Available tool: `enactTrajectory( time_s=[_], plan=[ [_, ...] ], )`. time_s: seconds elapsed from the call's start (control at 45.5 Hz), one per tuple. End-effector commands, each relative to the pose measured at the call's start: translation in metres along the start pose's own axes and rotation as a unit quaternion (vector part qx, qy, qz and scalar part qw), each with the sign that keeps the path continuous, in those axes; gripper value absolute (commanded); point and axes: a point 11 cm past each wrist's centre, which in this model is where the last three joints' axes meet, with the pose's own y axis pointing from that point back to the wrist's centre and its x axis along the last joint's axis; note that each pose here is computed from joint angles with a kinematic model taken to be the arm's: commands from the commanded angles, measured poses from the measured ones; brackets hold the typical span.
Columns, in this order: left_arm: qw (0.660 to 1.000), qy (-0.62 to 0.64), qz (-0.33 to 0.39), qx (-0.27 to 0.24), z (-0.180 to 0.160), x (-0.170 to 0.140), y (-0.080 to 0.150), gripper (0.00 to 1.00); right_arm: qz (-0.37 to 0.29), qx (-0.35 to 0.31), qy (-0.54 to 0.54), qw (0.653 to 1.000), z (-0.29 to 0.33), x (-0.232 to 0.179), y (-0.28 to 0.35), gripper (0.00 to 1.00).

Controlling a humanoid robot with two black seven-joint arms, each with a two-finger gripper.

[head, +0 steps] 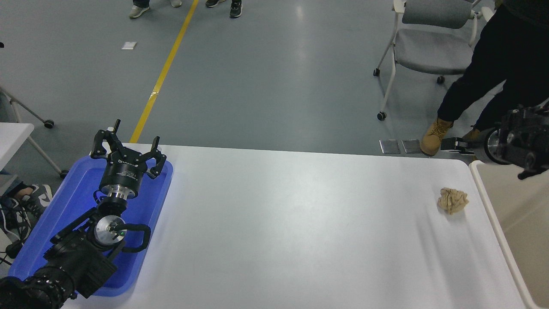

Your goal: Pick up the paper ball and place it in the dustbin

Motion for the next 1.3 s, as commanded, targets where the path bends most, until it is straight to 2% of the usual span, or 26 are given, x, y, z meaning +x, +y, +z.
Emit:
enactTrajectory(
  time_s=[0.0, 0.198, 0.396, 0.703, 1.275],
  plan=[
    [1.0, 0.0, 0.0, 0.0, 0.0, 0.0, 0.0, 1.0, 0.06, -0.002, -0.028, 0.998, 0.004, -0.035, -0.021, 1.0],
    [1.0, 0.0, 0.0, 0.0, 0.0, 0.0, 0.0, 1.0, 0.097, 0.004, -0.059, 0.994, -0.003, -0.054, -0.031, 1.0],
    [1.0, 0.0, 0.0, 0.0, 0.0, 0.0, 0.0, 1.0, 0.105, -0.002, -0.057, 0.993, -0.002, -0.073, -0.036, 1.0],
    [1.0, 0.0, 0.0, 0.0, 0.0, 0.0, 0.0, 1.0, 0.094, -0.003, -0.048, 0.994, -0.005, -0.104, -0.043, 1.0],
    [1.0, 0.001, 0.0, 0.0, 0.0, 0.0, 0.0, 1.0, 0.07, 0.01, -0.048, 0.996, -0.022, -0.133, -0.046, 1.0]
  ],
)
